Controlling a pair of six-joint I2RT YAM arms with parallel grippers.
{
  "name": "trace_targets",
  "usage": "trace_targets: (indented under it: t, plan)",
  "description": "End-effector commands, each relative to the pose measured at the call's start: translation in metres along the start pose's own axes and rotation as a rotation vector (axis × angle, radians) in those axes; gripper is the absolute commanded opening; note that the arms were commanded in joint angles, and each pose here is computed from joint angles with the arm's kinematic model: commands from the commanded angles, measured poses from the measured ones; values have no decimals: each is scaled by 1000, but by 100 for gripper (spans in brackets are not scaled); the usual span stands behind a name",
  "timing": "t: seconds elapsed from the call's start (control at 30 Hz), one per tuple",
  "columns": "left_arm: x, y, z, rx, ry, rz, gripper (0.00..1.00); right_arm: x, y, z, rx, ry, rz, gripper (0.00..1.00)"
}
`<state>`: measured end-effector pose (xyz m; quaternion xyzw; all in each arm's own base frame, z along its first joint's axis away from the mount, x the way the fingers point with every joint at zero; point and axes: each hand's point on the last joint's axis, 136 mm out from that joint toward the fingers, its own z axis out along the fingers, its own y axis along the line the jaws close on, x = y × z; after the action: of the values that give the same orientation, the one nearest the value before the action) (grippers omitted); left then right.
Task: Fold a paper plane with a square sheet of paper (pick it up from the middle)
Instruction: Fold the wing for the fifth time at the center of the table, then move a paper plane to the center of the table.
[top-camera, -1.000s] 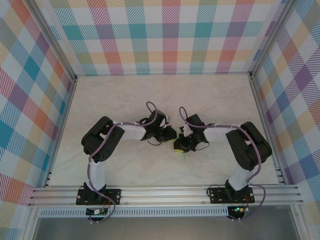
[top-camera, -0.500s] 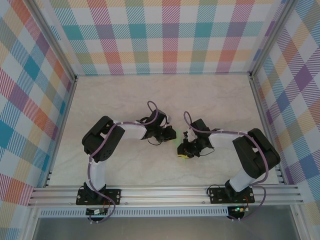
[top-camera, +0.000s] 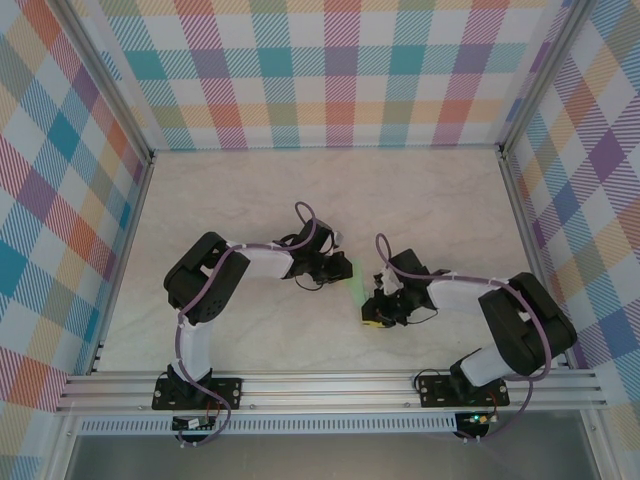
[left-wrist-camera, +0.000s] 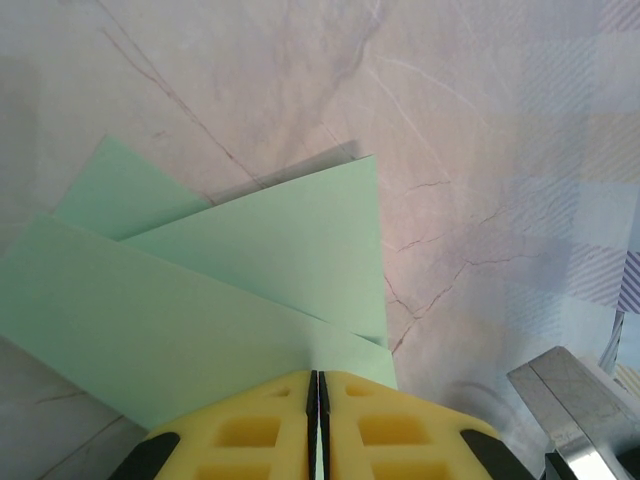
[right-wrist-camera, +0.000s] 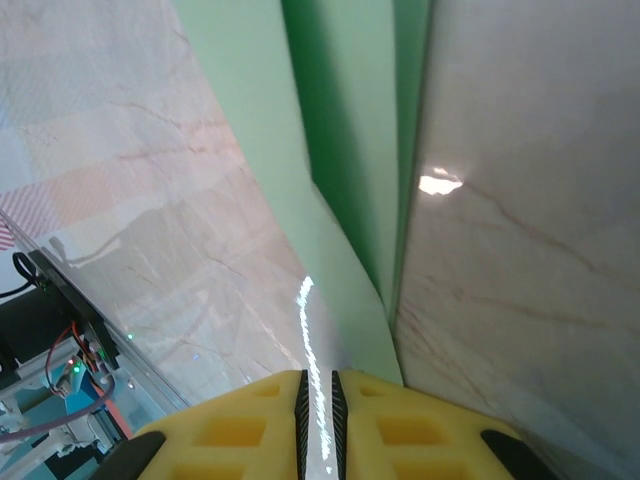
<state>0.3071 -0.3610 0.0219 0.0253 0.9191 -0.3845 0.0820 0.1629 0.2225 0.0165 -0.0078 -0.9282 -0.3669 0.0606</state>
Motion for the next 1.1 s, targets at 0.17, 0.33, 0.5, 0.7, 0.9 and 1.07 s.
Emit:
trace_targets:
  t: [0.17,0.33,0.5,0.7,0.9,1.07]
  plan:
    - [8,4,-2,-16,27,-4,17,3,-3,-30,105,-110,-35,17]
    - [4,-31,-38,20,-36,29,33,-26,-11,-78,240,-394,-19,28]
    - [7,-21,-67,-84,-98,-6,49,-35,-2,-91,202,-474,-29,36]
    - [22,-8,-68,-255,-109,-32,59,-38,2,-84,169,-455,-39,43]
    - [26,-12,-46,-289,-81,-43,63,-39,3,-79,159,-440,-50,47]
    - [21,-13,-35,-296,-72,-62,64,-37,2,-76,153,-423,-50,48]
